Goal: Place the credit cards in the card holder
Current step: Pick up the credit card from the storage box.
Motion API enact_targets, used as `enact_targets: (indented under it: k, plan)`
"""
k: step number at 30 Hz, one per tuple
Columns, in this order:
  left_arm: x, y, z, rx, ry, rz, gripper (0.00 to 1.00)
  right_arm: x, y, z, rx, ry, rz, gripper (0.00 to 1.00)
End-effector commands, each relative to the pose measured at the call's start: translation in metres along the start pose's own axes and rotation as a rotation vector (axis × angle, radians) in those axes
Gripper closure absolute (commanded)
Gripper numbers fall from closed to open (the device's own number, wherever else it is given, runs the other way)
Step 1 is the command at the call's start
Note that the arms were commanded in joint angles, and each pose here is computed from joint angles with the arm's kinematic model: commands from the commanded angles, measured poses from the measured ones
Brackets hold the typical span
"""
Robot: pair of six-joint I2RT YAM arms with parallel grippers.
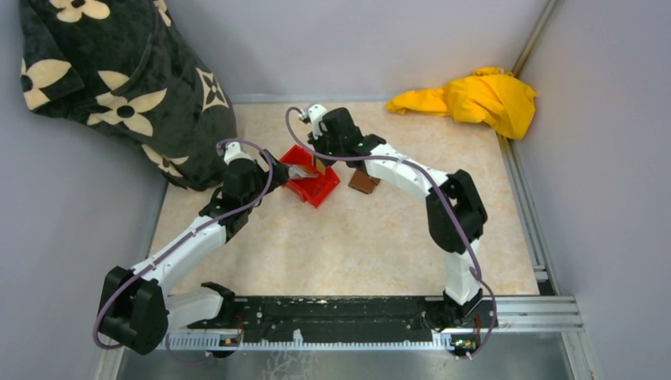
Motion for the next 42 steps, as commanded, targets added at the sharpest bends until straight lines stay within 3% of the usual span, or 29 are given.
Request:
enact_targets:
  k: [1, 8, 16, 19, 31, 42]
  plan:
    - [-0.029, -0.005, -0.025, 0.044, -0.11, 0.138, 0.03, -0.016, -0.061, -0.047, -0.232, -0.043, 0.136, 1.0]
    - [-0.07, -0.021, -0.027, 0.317, -0.281, 0.262, 0.04, 0.003, -0.115, -0.037, -0.388, -0.075, 0.198, 1.0]
    - [-0.102, -0.038, -0.007, 0.727, -0.452, 0.397, 0.09, 0.04, -0.157, -0.024, -0.481, -0.194, 0.329, 1.0]
    - [-0.105, -0.042, -0.002, 0.823, -0.519, 0.423, 0.11, 0.054, -0.165, -0.021, -0.488, -0.255, 0.381, 1.0]
    - [-0.105, -0.055, 0.003, 0.947, -0.548, 0.453, 0.17, 0.079, -0.168, -0.018, -0.487, -0.402, 0.524, 1.0]
    - [-0.097, -0.04, 0.013, 0.981, -0.571, 0.417, 0.22, 0.103, -0.17, -0.019, -0.496, -0.494, 0.51, 1.0]
Point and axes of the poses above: each gripper's point midway between its finger pads, its own y axis out along the fingers, its own x axis along the line the jaws close on, z = x × y, the point moved 7 cm from there along -y, back along the fingers, and after that the axes turned 15 degrees about -y, right-handed, at the moved point
